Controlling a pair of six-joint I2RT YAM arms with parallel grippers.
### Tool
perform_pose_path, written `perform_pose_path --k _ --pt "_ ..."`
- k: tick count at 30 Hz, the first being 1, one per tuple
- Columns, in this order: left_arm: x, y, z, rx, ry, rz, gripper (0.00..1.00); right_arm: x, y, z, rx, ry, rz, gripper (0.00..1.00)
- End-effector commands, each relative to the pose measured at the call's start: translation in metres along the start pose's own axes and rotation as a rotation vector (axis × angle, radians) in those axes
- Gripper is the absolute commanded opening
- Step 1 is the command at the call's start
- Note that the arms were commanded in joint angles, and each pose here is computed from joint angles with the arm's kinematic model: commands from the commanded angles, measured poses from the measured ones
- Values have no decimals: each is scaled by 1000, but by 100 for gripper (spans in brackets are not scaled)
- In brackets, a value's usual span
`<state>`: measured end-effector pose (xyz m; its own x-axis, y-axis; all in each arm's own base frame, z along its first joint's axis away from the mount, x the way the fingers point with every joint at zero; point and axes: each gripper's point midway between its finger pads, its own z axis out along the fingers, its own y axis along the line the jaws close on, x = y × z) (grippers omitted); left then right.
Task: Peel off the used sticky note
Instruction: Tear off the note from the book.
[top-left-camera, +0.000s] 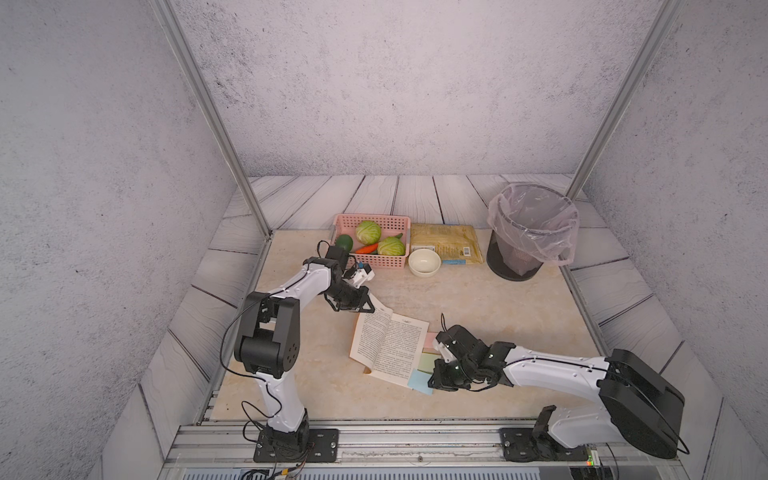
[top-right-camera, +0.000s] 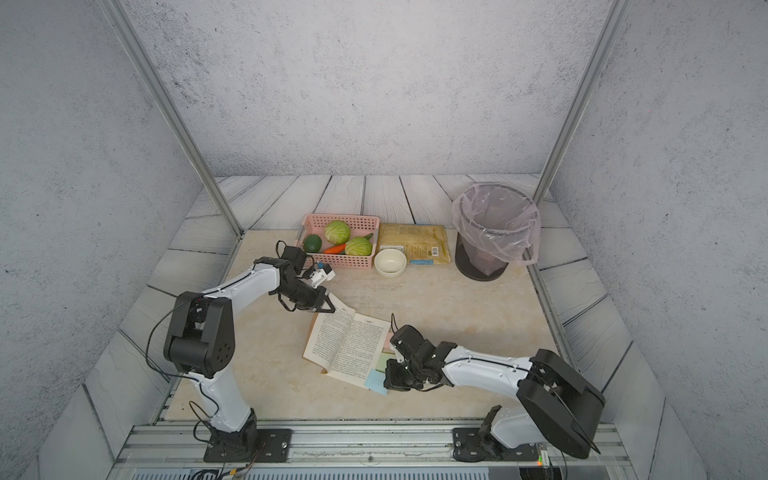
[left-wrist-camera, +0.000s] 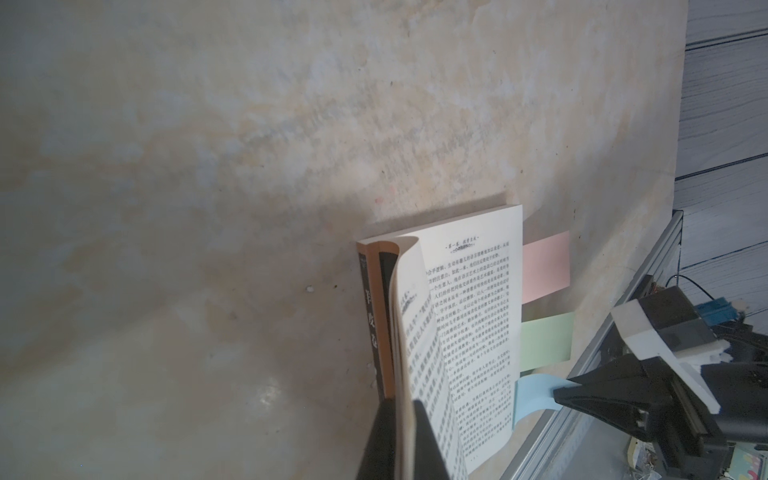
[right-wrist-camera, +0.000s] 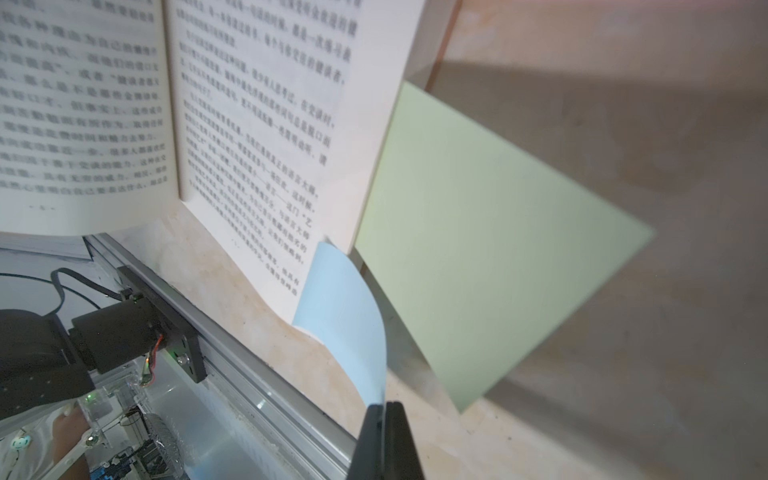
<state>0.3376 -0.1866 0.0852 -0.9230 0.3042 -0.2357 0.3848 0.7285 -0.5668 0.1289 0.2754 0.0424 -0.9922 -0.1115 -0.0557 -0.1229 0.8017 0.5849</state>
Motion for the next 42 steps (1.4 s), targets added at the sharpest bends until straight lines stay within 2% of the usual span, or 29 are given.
perform_pose_path --k 1,17,21,25,30,35,40,42 --pt "4 12 4 -22 17 -23 0 0 3 -8 33 -13 -35 0" --pt "4 15 5 -20 21 -33 0 7 12 -25 74 -27 -169 0" --pt "5 15 6 -16 24 -37 0 9 21 -43 51 -64 -218 0" --pt "5 15 6 -15 23 -32 0 7 33 -78 27 -144 -264 0" --pt "4 14 5 -13 22 -26 0 -16 36 -133 101 -309 -262 0" --pt "5 13 4 -8 22 -25 0 -63 35 -195 111 -389 -146 0" --pt "5 13 4 -9 23 -23 0 -124 42 -281 165 -571 -125 0" --pt "6 14 6 -8 25 -24 0 -151 35 -311 199 -628 -76 0"
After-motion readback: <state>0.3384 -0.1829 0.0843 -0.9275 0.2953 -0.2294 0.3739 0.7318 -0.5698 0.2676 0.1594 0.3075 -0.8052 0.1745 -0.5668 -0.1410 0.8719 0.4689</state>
